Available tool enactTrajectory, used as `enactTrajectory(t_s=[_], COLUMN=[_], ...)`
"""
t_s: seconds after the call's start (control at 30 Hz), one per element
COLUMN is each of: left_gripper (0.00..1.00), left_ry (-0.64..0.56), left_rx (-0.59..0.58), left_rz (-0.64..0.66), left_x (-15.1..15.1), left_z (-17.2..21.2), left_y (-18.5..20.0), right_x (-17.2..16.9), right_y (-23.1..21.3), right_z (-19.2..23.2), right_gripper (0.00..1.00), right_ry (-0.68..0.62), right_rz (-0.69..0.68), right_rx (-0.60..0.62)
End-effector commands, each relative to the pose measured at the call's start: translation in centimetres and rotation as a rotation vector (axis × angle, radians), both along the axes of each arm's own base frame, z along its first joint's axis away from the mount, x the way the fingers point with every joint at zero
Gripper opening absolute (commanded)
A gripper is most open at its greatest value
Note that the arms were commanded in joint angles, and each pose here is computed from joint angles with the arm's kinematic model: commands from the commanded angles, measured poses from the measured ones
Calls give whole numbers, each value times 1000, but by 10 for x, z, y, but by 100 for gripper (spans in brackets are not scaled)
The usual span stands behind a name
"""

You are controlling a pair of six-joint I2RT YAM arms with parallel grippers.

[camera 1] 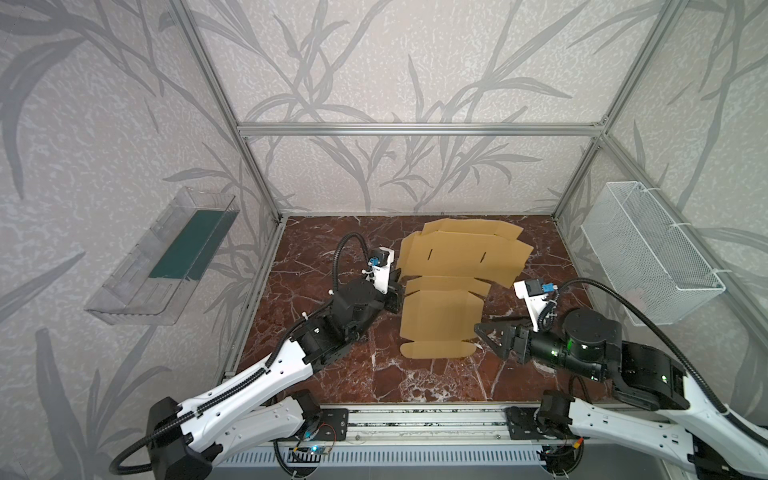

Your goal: Fold the paper box

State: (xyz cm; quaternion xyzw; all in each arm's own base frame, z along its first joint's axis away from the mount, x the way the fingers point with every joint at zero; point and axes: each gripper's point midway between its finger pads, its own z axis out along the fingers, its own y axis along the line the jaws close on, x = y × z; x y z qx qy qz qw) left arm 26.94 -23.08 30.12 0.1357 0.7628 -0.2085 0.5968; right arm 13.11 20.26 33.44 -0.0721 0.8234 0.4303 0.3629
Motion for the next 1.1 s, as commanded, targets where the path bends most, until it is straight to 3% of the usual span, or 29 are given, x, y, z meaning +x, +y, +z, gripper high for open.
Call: enactTrajectory(t_s=[0.0, 0.43, 0.63, 1.07], left_gripper=[0, 0, 0, 0], left_ry=[-13, 37, 75, 96], left_rx=[-86, -93, -48, 32], left_rz=[31, 21, -79, -141], left_x=[-8, -31, -46, -63], left_z=[1, -55, -83, -114], left_y=[-4, 1, -9, -9], right_x=[13, 68, 107, 164], right_y=[3, -1, 18, 34], right_z=[39, 58, 36, -10], right_gripper=[81, 80, 80, 79], right_ry=[-1, 60, 194, 349], right_rz=[-84, -350, -339, -376], right_rx=[142, 216, 216, 226])
